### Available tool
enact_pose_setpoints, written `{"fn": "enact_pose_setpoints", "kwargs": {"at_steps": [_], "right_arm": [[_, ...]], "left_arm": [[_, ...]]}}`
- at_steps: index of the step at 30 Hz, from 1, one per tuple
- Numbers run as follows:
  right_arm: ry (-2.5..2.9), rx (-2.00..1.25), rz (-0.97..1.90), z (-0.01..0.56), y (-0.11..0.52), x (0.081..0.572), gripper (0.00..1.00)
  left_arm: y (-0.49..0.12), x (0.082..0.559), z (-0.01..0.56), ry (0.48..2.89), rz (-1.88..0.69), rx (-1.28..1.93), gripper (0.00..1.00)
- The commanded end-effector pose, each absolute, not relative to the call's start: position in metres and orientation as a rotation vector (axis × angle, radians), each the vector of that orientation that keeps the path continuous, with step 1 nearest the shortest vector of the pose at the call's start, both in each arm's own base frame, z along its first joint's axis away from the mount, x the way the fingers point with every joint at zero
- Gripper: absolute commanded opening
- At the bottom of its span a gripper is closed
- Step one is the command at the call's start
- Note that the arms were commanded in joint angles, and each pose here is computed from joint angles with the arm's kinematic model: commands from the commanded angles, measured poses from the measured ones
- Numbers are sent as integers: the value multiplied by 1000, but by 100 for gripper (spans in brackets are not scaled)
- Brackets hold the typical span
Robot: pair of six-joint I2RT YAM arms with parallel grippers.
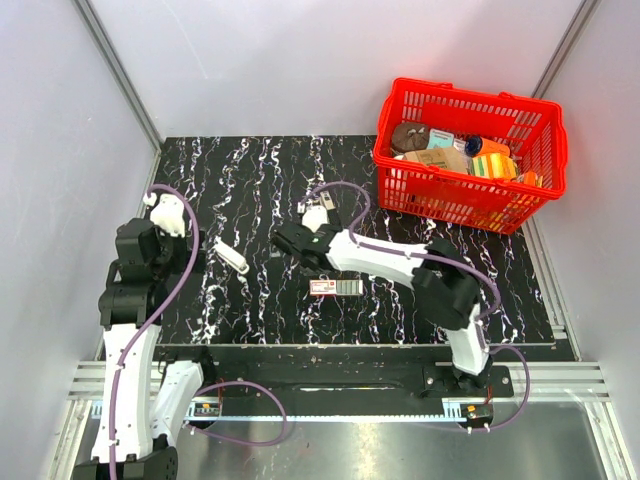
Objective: Unload the staples from the stapler
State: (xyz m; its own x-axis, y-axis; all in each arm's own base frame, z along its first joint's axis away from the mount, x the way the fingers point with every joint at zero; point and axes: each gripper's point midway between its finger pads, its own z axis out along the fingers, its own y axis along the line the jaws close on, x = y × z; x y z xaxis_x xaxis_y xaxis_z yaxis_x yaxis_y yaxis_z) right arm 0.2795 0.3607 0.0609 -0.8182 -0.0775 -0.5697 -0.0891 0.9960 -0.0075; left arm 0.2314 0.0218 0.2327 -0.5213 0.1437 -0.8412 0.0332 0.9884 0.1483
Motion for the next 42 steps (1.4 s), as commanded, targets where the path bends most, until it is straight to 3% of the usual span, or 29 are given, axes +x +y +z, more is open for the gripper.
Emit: {"fn": "enact_pose_setpoints", "kwargs": {"at_steps": [1, 12, 42], "right_arm": [[2453, -64, 80, 100, 345, 270, 9], [2514, -19, 20, 69, 307, 236, 9], [2559, -41, 7, 39, 303, 244, 14]], "left_arm": [[26, 238, 238, 2083, 164, 112, 99], [21, 238, 235, 2086, 129, 128, 99], [22, 239, 230, 2090, 140, 132, 99]]}}
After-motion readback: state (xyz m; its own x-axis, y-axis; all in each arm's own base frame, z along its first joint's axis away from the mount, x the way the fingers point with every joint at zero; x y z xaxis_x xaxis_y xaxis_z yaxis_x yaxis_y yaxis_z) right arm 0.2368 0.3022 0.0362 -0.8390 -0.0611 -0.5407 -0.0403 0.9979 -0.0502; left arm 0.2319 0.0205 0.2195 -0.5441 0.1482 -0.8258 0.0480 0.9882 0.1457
